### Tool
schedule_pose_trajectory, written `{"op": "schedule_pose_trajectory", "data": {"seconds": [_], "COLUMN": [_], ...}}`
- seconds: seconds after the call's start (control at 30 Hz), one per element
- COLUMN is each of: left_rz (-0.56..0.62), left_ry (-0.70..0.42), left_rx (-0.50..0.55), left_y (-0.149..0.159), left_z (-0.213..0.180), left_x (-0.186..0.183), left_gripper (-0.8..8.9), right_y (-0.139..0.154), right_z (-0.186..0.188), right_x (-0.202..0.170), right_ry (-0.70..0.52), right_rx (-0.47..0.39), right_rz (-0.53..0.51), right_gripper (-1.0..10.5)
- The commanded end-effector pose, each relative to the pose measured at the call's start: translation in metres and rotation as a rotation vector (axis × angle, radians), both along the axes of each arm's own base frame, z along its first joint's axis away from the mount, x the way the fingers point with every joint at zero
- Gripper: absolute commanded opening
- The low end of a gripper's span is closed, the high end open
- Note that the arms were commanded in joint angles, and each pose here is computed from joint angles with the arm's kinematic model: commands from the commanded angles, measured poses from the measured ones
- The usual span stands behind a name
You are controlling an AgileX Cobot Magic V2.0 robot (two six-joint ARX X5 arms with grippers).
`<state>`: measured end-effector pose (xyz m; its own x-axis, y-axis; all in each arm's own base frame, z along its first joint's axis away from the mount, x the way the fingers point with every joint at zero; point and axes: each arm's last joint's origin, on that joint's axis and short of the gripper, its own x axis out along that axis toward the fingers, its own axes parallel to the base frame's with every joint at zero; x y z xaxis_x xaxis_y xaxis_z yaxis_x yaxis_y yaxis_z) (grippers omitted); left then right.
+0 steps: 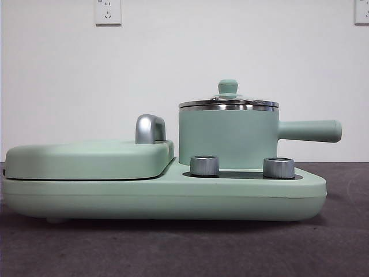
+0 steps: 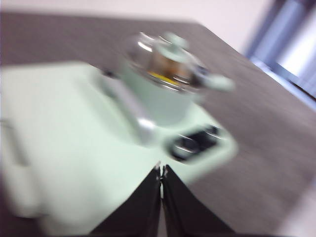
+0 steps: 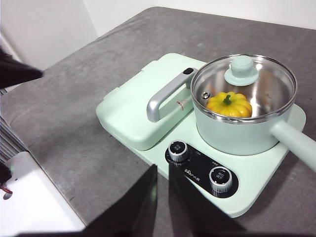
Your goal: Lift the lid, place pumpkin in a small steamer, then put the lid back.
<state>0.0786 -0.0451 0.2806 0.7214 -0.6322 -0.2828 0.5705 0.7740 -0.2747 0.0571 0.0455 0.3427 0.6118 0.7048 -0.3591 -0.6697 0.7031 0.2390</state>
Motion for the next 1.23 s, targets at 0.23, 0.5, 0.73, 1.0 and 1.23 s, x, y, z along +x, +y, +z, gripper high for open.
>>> {"op": "schedule_pose_trajectory", "data": {"seconds": [0.23, 0.5, 0.73, 1.0, 1.23], "left_rz": [0.441, 0.656, 0.656, 0.613, 0.595], "left_ry": [-0.095, -0.157, -0.185, -0.193, -0.193], "left_rx": [0.070, 0.099, 0.120, 0.190, 0.181], "left_y": [0.032, 0.042, 0.042, 0.040, 0.039], "left_z": [-0.093, -0.112, -0.126, -0.131, -0.131], "left_x": [0.008, 0.011, 0.016, 0.017, 0.017], "left_gripper": [0.06, 0.06, 0.06, 0.06, 0.06], "right_y": [0.000, 0.000, 0.000, 0.000, 0.000], "right_z": [0.004, 0.004, 0.004, 0.004, 0.004], "right_x": [0.000, 0.000, 0.000, 0.000, 0.000], "right_ry": [-0.022, -0.022, -0.022, -0.022, -0.022], "right_rx": [0.004, 0.004, 0.003, 0.004, 0.004], "right_rz": [0.010, 0.010, 0.010, 0.010, 0.010], "right_gripper": [0.3, 0.3, 0.3, 0.3, 0.3]}}
